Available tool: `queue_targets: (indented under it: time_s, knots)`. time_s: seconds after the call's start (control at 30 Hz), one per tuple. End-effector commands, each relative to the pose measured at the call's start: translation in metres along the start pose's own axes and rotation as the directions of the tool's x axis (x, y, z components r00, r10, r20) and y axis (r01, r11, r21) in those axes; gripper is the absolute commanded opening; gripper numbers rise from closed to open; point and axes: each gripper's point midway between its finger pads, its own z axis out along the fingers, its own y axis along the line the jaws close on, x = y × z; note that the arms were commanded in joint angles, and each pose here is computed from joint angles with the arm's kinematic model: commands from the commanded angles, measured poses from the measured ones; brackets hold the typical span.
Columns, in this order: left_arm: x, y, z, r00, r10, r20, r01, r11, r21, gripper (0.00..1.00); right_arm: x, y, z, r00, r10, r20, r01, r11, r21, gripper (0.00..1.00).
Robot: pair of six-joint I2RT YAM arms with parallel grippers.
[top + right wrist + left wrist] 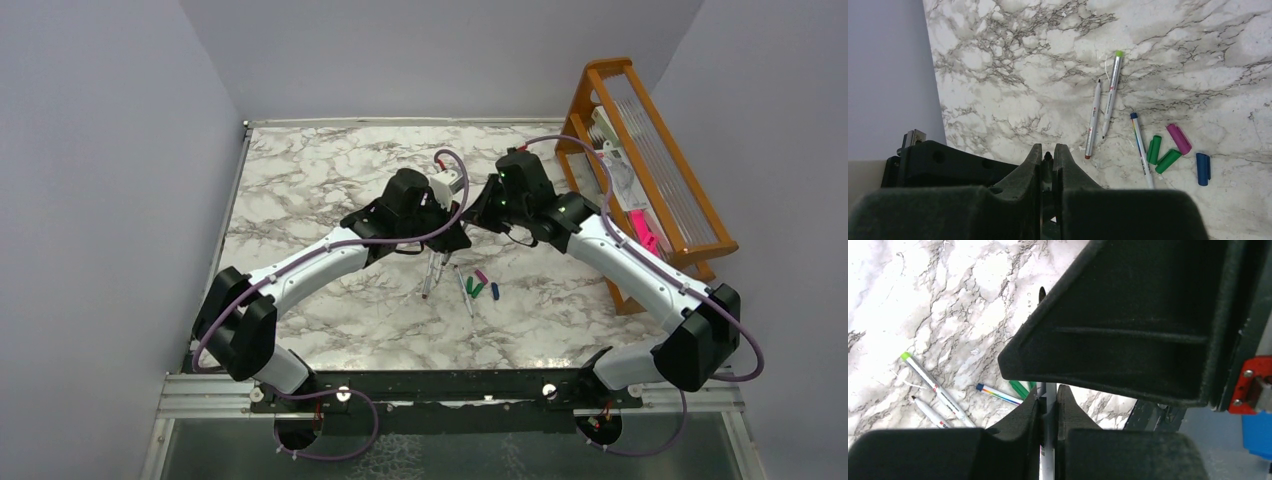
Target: Insert the pens into the pen caps
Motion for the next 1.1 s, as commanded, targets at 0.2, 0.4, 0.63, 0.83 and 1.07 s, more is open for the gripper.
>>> queue_targets:
  time_s: [0.2, 0.4, 0.63, 0.83, 1.07]
  knots:
    - [-0.011, 0.002, -0.003, 0.999, 0.031, 0.029, -0.031, 0.999, -0.016, 0.0, -0.012, 0.006, -0.015, 0.998, -0.005, 0.064, 0.007, 0.999, -0.033, 0.37]
    - [0.002, 0.055, -0.019, 0.997, -0.072, 0.024, 0.074, 0.989, -0.13, 0.0, -0.023, -0.031, -0.024, 0.986, -0.129, 0.101, 0.112, 0.98, 0.165, 0.51]
    - [0.011, 0.089, -0.037, 0.994, -0.108, 0.034, 0.113, 0.969, -0.221, 0.0, 0.021, -0.097, -0.018, 0.985, -0.159, -0.07, 0.173, 0.924, 0.341, 0.39]
    - [0.014, 0.086, -0.034, 0.992, -0.123, 0.028, 0.126, 0.972, -0.198, 0.0, 0.055, -0.125, -0.011, 0.976, -0.138, -0.166, 0.191, 0.911, 0.365, 0.28]
    - [0.01, 0.083, -0.033, 0.99, -0.137, 0.041, 0.143, 0.972, -0.189, 0.0, 0.082, -0.14, 0.012, 0.949, -0.147, -0.28, 0.245, 0.902, 0.356, 0.44]
